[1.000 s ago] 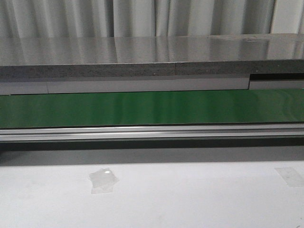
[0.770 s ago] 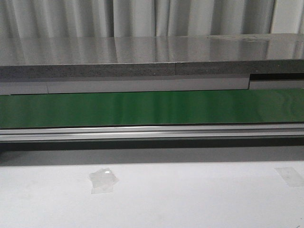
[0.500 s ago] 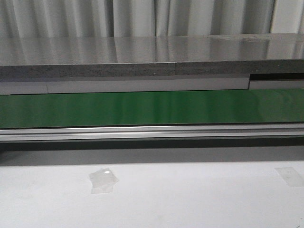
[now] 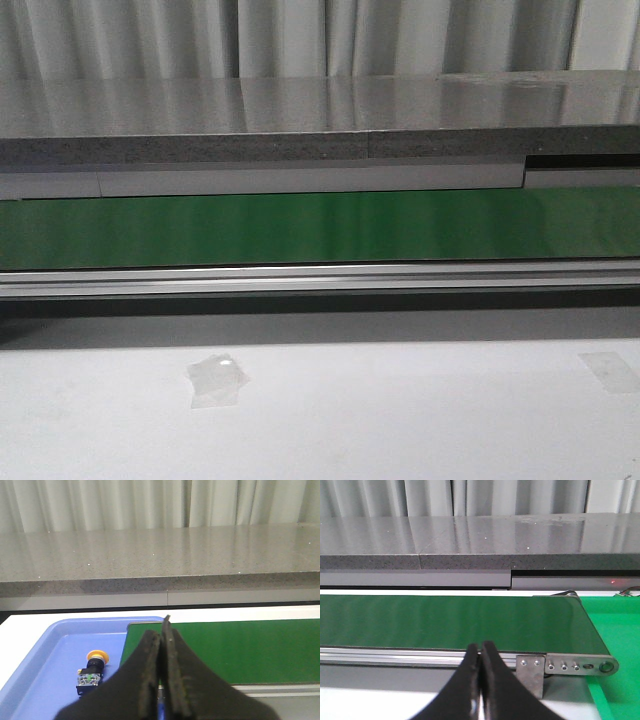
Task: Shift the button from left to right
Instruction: 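Move the left gripper over the blue tray toward the yellow button, then lower the open left gripper around the yellow-capped push button, then close the left gripper on the button body and lift it, then carry the button over the green belt and lower it onto it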
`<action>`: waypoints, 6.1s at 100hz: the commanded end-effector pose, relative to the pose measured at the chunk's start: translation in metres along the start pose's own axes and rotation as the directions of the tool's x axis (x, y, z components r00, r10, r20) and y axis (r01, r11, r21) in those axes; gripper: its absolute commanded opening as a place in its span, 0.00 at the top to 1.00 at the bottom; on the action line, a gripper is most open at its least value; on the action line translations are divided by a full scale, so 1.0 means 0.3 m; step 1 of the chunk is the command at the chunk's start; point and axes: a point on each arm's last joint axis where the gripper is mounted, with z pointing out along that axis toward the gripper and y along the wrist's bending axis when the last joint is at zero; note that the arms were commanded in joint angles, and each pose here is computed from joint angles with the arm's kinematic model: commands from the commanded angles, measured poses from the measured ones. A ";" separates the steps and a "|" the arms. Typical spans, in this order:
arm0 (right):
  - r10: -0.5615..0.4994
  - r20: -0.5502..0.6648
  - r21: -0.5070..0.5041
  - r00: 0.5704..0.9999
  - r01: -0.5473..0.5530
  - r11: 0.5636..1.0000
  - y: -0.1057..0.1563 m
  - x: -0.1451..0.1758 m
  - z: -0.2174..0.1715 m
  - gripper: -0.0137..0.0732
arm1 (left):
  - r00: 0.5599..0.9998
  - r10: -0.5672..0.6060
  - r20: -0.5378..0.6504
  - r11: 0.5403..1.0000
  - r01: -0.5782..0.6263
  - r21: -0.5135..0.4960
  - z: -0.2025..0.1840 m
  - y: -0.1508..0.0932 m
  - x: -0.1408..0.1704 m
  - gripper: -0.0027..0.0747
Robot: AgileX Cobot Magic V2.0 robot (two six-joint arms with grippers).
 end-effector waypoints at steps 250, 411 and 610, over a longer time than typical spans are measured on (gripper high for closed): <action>-0.014 0.121 -0.006 0.993 0.015 1.000 0.003 -0.048 -0.009 0.92 | 0.706 -0.181 -0.685 0.947 -0.062 -0.314 0.642 0.257 -0.309 0.14; -0.014 0.121 -0.006 0.993 0.015 1.000 0.003 -0.048 -0.009 0.92 | 0.464 -0.283 -0.840 0.947 -0.007 -0.323 1.131 0.395 0.131 0.14; -0.014 0.121 -0.006 0.993 0.015 1.000 0.003 -0.048 -0.009 0.92 | 0.452 -0.349 -0.821 0.936 0.117 -0.333 1.176 0.385 0.114 0.86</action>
